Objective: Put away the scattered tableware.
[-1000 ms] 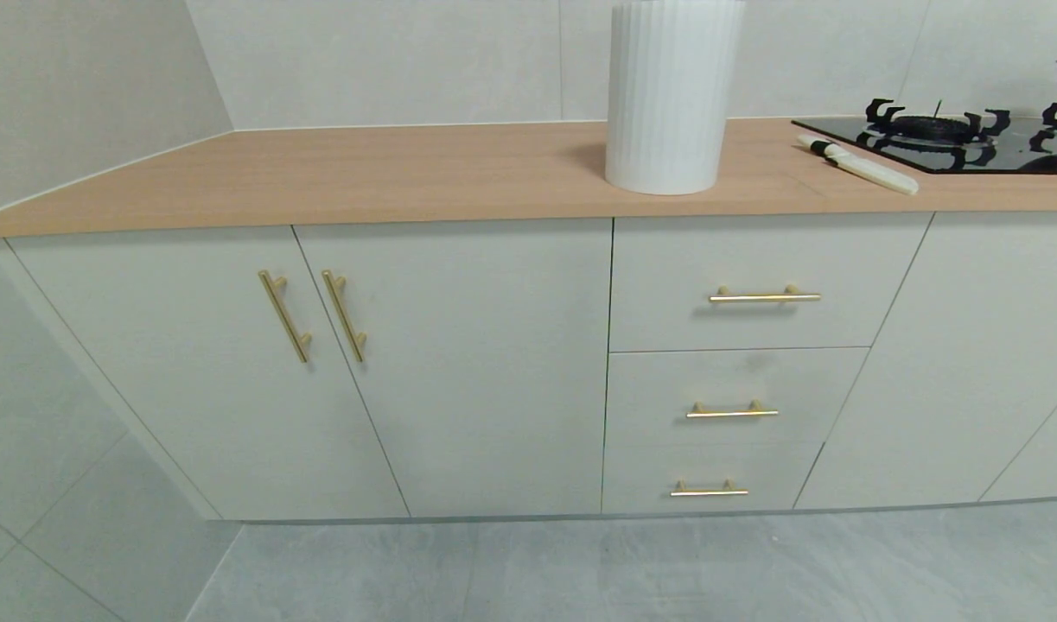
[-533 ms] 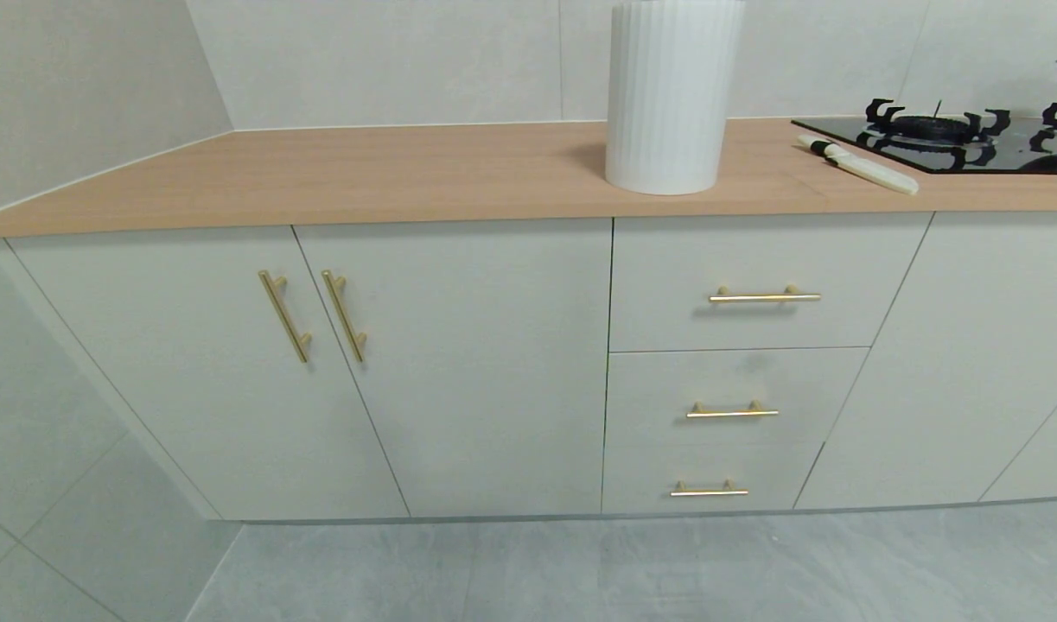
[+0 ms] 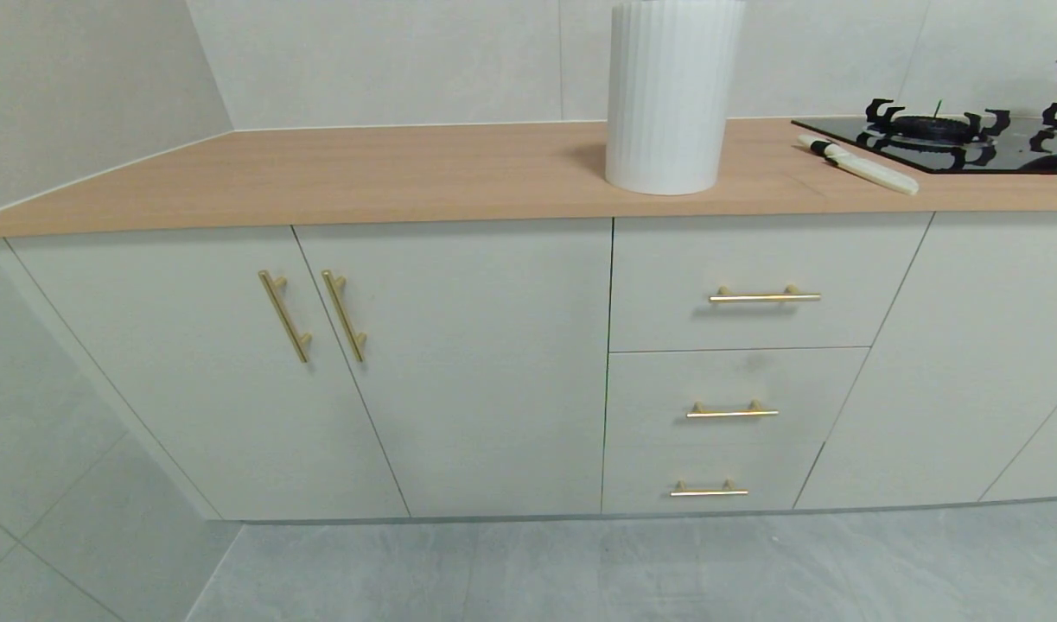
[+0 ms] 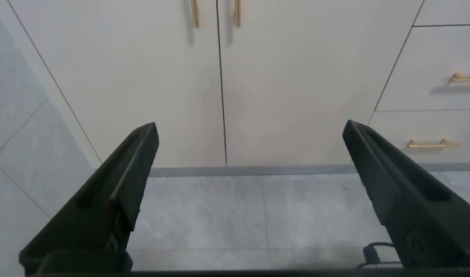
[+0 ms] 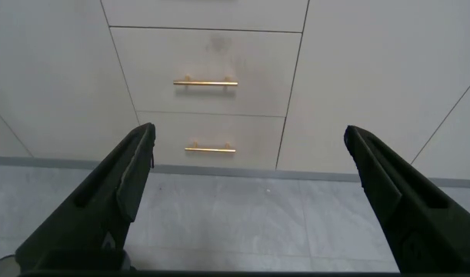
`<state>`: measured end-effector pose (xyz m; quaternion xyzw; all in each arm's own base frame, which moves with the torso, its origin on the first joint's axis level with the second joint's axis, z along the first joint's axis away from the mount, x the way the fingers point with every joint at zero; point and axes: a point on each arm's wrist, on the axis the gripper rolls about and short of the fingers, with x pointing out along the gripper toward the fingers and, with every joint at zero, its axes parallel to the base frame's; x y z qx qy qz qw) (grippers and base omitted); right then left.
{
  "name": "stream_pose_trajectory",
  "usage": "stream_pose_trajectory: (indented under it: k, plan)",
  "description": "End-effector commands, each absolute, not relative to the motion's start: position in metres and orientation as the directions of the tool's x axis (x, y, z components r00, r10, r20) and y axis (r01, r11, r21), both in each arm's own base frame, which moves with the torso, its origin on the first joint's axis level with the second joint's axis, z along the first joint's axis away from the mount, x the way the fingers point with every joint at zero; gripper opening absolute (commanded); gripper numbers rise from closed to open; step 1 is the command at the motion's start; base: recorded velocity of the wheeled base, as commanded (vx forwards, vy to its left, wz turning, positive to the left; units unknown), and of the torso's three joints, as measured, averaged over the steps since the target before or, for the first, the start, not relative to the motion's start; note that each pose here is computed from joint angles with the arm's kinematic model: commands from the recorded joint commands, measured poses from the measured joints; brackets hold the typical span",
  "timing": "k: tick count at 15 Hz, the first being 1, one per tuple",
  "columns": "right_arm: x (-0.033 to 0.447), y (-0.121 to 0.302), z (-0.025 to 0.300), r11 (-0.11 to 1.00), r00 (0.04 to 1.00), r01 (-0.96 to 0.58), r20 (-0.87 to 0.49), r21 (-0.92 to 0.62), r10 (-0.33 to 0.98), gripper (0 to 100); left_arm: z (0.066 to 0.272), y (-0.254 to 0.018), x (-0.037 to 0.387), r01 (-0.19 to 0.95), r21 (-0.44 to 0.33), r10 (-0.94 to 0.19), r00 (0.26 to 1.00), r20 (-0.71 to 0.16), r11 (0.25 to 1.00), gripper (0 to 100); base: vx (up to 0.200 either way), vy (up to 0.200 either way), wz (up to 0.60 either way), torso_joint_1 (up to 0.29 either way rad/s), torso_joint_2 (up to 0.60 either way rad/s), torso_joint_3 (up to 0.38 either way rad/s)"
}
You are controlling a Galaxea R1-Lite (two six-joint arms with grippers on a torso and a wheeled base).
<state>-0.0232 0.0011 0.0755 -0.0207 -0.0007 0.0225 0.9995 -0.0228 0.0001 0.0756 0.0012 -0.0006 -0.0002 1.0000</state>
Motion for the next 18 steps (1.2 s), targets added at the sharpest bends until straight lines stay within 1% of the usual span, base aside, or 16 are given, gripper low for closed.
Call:
stream_pose_trajectory:
  k: [1, 3, 10, 18]
  plan:
    - [-0.0229, 0.0011, 0.0754, 0.998, 0.999, -0.046, -0.003, -0.041, 0.046, 100, 0.0756, 0.0001, -0.0228, 0.0, 0.002, 0.0, 1.0, 0.002, 1.0, 100, 0.0, 0.0, 0.0, 0.0, 0.0, 0.0]
    - [-0.0229, 0.0011, 0.0753, 0.999, 0.999, -0.045, -0.005, -0.014, 0.044, 100, 0.0756, 0.0001, -0.0228, 0.0, 0.002, 0.0, 1.0, 0.002, 1.0, 100, 0.0, 0.0, 0.0, 0.0, 0.0, 0.0]
    - [-0.0229, 0.001, 0.0754, 0.999, 0.999, -0.041, -0.003, -0.009, 0.041, 100, 0.0756, 0.0001, -0.0228, 0.0, -0.002, 0.0, 1.0, 0.002, 1.0, 100, 0.0, 0.0, 0.0, 0.0, 0.0, 0.0]
    - [-0.0229, 0.001, 0.0754, 0.999, 0.999, -0.041, -0.003, -0.008, 0.041, 100, 0.0756, 0.0001, -0.0228, 0.0, -0.002, 0.0, 1.0, 0.002, 1.0, 100, 0.2, 0.0, 0.0, 0.002, 0.0, -0.001]
